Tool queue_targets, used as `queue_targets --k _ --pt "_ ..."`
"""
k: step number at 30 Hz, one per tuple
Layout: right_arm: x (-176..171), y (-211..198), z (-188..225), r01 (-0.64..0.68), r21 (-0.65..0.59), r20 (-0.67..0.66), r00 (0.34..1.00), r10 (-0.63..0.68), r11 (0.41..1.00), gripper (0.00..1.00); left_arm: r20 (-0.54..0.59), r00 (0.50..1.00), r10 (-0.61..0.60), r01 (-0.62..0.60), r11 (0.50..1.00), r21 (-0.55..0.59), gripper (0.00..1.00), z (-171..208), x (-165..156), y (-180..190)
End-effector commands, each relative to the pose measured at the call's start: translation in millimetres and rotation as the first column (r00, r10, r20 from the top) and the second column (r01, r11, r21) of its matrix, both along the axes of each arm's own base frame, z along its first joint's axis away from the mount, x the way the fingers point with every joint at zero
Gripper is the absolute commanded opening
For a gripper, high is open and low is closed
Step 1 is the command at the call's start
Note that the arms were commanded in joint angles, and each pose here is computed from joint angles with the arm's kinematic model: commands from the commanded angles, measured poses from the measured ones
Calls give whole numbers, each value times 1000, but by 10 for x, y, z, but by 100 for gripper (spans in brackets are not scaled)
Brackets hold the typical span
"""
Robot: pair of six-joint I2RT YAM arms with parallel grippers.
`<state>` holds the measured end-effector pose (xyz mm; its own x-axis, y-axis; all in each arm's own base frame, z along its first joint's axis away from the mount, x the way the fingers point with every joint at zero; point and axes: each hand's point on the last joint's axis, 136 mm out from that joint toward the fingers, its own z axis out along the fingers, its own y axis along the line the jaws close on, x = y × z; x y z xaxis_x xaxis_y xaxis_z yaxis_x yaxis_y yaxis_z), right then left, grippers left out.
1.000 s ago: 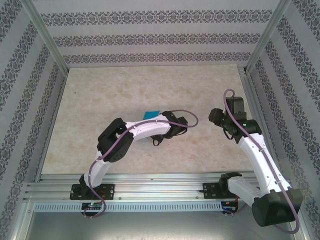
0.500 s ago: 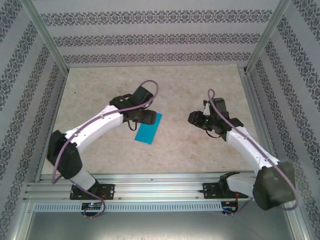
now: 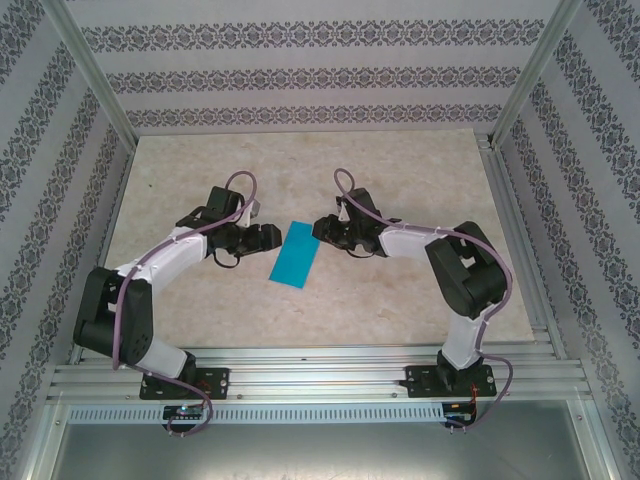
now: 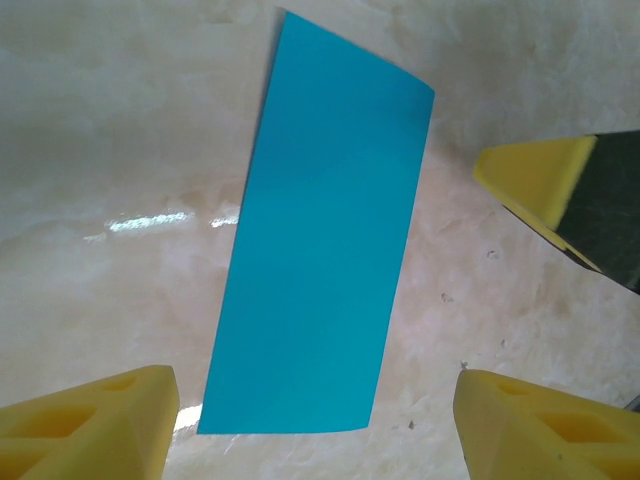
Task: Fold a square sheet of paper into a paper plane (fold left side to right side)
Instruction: Rotate the square sheet of paper at the center of the table.
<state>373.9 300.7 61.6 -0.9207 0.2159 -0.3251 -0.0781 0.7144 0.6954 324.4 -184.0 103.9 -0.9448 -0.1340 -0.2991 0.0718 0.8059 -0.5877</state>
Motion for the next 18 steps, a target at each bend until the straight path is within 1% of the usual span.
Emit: queue_targets --k 1,9,18 --pt "129 250 101 -31 70 37 999 29 997 34 23 999 -24 25 996 -84 74 -13 100 -116" --pt "100 103 -267 -13 -57 -29 1000 12 998 34 -26 999 -20 19 998 -55 75 -268 145 -108" --pt "103 38 -447 -33 -76 -63 998 28 997 34 -73 997 -28 23 998 -64 76 -435 178 -148"
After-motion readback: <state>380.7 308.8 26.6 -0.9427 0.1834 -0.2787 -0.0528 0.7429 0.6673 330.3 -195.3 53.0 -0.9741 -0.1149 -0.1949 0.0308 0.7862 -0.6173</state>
